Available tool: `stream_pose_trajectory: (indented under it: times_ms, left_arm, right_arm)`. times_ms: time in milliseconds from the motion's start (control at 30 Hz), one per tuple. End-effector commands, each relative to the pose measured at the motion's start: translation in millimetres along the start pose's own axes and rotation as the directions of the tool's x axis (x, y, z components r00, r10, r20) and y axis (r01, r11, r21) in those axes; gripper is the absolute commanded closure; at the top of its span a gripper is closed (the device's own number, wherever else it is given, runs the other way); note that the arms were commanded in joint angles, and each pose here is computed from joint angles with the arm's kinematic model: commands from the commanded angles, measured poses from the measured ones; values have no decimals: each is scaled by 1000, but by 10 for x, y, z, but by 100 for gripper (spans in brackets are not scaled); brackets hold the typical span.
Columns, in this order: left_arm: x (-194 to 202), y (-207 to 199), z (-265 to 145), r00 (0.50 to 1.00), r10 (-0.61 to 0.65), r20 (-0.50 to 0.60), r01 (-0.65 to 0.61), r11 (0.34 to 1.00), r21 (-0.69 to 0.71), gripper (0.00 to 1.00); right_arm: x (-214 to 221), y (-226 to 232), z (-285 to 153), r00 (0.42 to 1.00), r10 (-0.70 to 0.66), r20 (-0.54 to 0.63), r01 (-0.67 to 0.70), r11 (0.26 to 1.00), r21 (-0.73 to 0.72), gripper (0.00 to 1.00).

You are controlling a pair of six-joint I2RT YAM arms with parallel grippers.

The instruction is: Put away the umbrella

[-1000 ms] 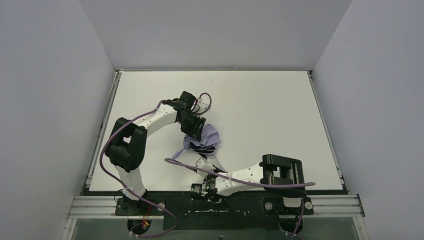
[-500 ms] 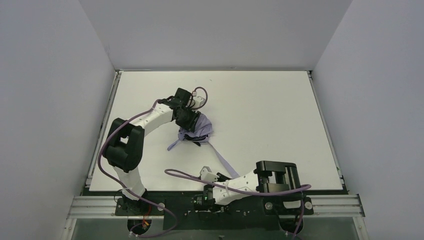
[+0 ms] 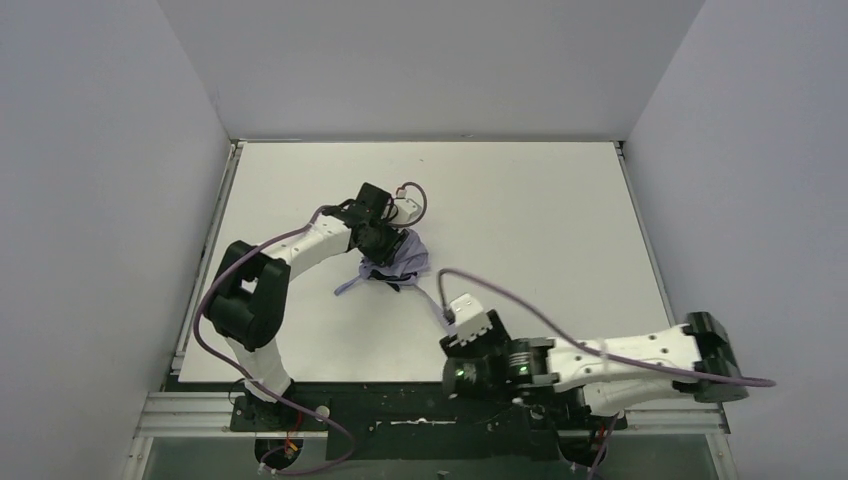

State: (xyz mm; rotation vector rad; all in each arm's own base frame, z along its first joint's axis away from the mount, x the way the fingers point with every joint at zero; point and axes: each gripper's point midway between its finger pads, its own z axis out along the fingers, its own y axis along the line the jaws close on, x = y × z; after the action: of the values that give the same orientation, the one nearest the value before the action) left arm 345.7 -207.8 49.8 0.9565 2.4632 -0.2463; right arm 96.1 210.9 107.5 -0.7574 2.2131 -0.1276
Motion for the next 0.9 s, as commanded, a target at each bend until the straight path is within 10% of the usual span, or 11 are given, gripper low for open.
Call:
stream_pose_trajectory:
  times_ms: [0, 300, 867]
  left_arm:
    - [-146, -97, -69, 992, 99, 83, -99, 995, -5, 100]
    - [-106, -383, -97, 952, 279, 123, -282, 959, 7, 100]
    - [74, -783, -83, 813, 565, 141, -560, 825, -77, 100]
  right_arm:
    - [-451, -333, 43, 919, 364, 152, -347, 929, -129, 38]
    - [-943, -1343, 417, 769, 608, 195, -580, 793, -185, 36]
    - [-1664, -1493, 1184, 840, 530, 115, -403, 752, -521, 25]
